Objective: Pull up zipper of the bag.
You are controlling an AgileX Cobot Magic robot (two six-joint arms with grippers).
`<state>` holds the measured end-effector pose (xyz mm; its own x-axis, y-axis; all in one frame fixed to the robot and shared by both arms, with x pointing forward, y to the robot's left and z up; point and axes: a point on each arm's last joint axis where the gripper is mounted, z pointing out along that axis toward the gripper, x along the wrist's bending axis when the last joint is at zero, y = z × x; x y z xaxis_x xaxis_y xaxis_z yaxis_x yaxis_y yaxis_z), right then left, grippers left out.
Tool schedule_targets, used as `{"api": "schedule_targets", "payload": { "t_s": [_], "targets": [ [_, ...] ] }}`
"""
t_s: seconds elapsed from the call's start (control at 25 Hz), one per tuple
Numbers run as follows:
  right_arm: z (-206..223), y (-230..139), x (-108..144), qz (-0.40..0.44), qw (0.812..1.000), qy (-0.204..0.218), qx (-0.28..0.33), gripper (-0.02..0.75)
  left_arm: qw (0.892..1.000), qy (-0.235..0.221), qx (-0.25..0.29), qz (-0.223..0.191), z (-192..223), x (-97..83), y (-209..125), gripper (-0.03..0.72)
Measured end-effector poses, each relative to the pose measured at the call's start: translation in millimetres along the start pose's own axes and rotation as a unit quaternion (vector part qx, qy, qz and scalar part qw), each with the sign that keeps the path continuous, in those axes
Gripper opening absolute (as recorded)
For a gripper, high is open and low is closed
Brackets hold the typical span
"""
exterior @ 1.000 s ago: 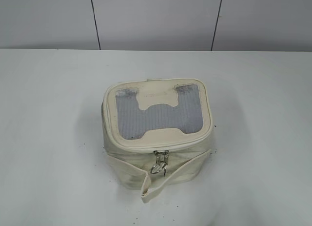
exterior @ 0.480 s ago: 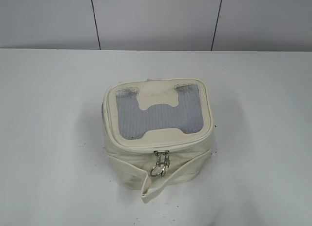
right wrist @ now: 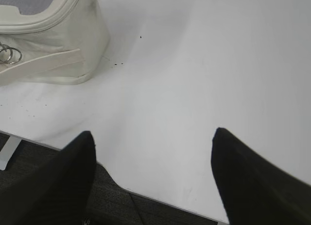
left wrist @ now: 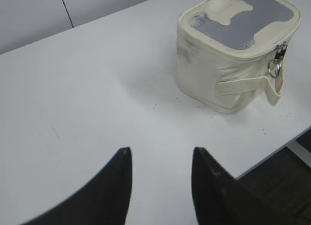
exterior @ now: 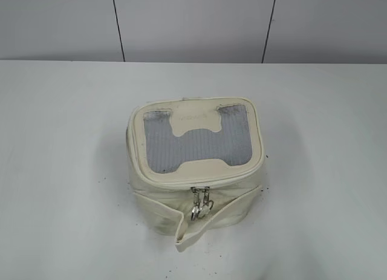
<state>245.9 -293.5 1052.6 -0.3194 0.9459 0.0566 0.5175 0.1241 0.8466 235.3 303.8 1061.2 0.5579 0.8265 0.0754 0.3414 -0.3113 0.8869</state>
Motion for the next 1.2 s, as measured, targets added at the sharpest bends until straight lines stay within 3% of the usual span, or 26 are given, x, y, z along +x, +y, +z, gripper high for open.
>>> {"api": "schedule_targets", "payload": {
  "t_s": [0.32, 0.6, 0.76, 0.96, 1.2],
  "targets": [
    [0, 0, 0, 0.004, 1.0, -0.006, 0.0, 0.553, 1.0, 0.0, -0.002, 0.0, 0, 0.0, 0, 0.286],
    [0, 0, -2, 0.056, 0.994, -0.089, -0.006, 0.553, 1.0, 0.007, -0.002, -0.003, 0, 0.0, 0, 0.261],
    [-1, 0, -2, 0.071, 0.991, -0.115, -0.014, 0.553, 0.997, 0.068, 0.004, -0.035, 0, -0.7, 0, 0.259],
    [-9, -5, 1, 0.073, 0.988, -0.127, -0.047, 0.553, 0.983, 0.166, 0.011, -0.084, 0, -1.9, 0, 0.259],
    [-12, -7, 2, 0.071, 0.988, -0.127, -0.059, 0.553, 0.972, 0.209, 0.004, -0.103, -3, -4.2, -1, 0.245]
  ]
}}
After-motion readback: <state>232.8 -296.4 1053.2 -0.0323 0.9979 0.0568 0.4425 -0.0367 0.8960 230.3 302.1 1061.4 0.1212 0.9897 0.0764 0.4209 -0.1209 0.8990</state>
